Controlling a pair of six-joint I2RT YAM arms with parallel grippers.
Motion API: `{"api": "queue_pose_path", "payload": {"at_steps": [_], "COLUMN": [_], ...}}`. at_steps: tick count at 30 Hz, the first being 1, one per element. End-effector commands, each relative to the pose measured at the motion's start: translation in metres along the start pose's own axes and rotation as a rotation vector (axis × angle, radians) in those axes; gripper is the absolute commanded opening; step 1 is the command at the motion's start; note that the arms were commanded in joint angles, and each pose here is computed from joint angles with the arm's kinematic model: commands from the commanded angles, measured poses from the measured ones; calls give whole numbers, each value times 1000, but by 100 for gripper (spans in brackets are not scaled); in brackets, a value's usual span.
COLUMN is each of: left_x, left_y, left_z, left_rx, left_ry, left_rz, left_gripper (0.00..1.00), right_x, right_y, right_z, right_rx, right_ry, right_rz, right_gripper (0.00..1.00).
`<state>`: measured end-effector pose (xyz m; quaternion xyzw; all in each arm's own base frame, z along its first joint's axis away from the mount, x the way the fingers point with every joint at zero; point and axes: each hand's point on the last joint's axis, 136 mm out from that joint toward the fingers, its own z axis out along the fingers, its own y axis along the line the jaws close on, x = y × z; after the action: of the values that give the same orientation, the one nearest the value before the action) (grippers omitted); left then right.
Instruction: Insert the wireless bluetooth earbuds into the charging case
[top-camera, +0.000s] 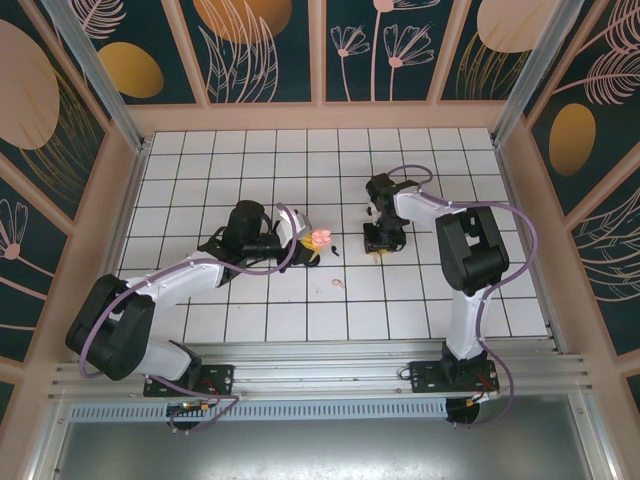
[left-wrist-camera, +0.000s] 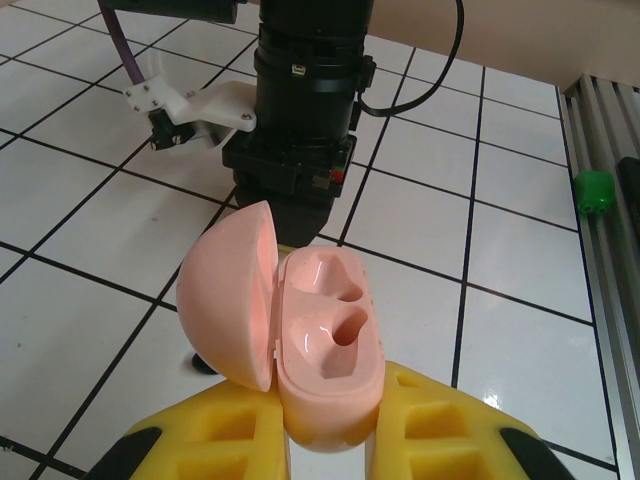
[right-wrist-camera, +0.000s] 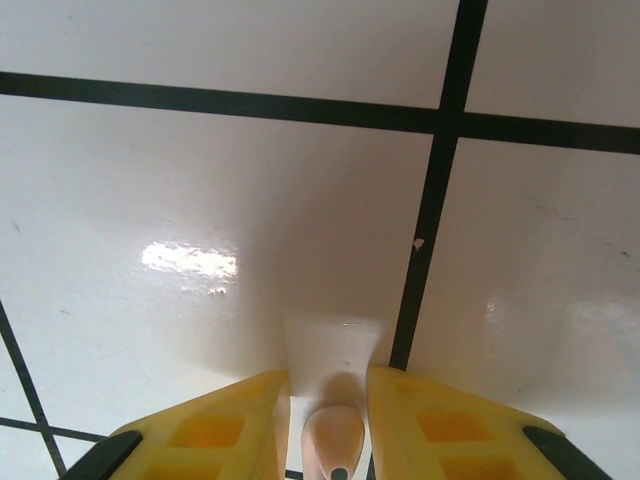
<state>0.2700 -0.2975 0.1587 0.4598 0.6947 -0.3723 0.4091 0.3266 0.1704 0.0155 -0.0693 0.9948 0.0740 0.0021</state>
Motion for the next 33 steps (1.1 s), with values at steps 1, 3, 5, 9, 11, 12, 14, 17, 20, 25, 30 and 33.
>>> {"api": "queue_pose_path", "payload": {"at_steps": [1, 3, 5, 9, 11, 12, 14, 17, 20, 25, 30, 33], "left_x": [-7, -7, -6, -7, -7, -7, -7, -8, -8, -9, -10, -10], "left_y": [0, 0, 0, 0, 0, 0, 0, 0, 0, 0, 0, 1], "left_z": [1, 1, 1, 1, 1, 1, 1, 1, 0, 0, -1, -1], "left_rx": [2, 2, 3, 1, 1, 1, 2, 1, -1, 0, -2, -3], "left_ry": [-5, -4, -3, -3, -4, -5, -3, -5, -5, -6, -7, -6], "left_rz": [0, 0, -1, -2, -3, -1, -3, -1, -1, 0, 3, 3], "left_gripper": [16, 16, 16, 16, 16, 16, 16, 16, 16, 16, 16, 16], "right_x": [24, 25, 26, 26, 25, 24, 24, 24, 24, 19, 13, 10], "right_y": [-3, -4, -4, -7, -7, -7, -6, -7, -8, -5, 0, 2], "right_z": [2, 1, 0, -3, -6, -6, -7, -9, -10, -9, -11, -13], "right_rx": [38, 42, 47, 68, 70, 71, 74, 82, 99, 85, 65, 60], "right_ry": [80, 81, 83, 77, 71, 69, 68, 66, 63, 46, 22, 15], "right_rz": [16, 18, 21, 29, 33, 35, 38, 43, 45, 42, 36, 34], "right_gripper": [28, 27, 27, 28, 28, 28, 29, 29, 29, 29, 28, 28]}}
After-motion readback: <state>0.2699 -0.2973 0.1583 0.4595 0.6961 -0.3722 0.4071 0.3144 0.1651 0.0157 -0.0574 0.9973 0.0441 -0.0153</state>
